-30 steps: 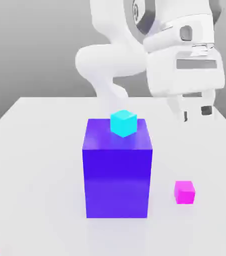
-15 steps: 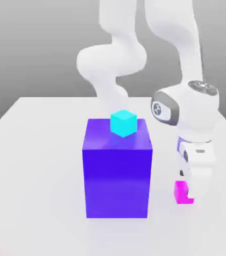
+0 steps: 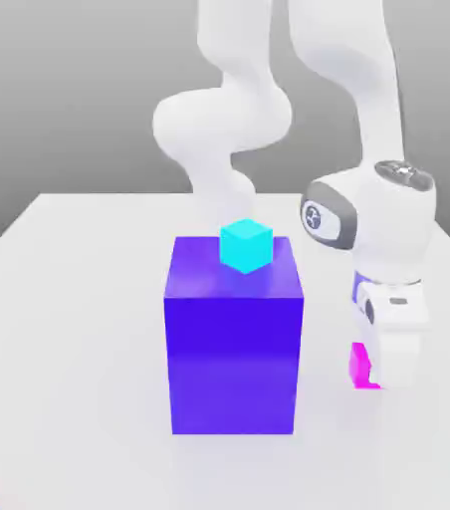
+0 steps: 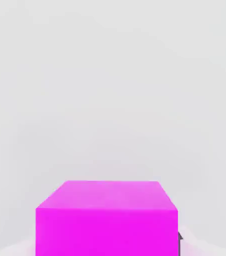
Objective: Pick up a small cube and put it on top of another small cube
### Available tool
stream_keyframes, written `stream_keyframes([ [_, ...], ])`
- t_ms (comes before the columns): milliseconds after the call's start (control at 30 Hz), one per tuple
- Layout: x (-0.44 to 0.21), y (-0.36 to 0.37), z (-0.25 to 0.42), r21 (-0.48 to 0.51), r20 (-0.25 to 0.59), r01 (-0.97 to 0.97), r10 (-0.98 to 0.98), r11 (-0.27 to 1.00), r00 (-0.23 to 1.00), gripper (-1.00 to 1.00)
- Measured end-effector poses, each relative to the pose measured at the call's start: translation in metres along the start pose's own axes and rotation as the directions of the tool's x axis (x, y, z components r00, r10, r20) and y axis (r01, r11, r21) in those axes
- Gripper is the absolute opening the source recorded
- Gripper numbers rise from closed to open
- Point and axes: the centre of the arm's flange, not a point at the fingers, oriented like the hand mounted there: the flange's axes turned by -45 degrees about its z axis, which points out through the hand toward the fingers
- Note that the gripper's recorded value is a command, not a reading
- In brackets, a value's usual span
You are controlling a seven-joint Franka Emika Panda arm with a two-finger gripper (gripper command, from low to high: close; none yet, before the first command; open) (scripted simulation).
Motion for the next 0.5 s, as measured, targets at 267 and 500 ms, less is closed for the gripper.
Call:
stream_keyframes([
  [267, 0.058, 0.061, -0.025, -0.003, 0.002, -0.203, 0.203, 0.979, 0.979, -1.0],
  [500, 0.113, 0.113, -0.046, -0.001, 0.0, -0.395, 0.395, 0.919, 0.919, -1.0],
])
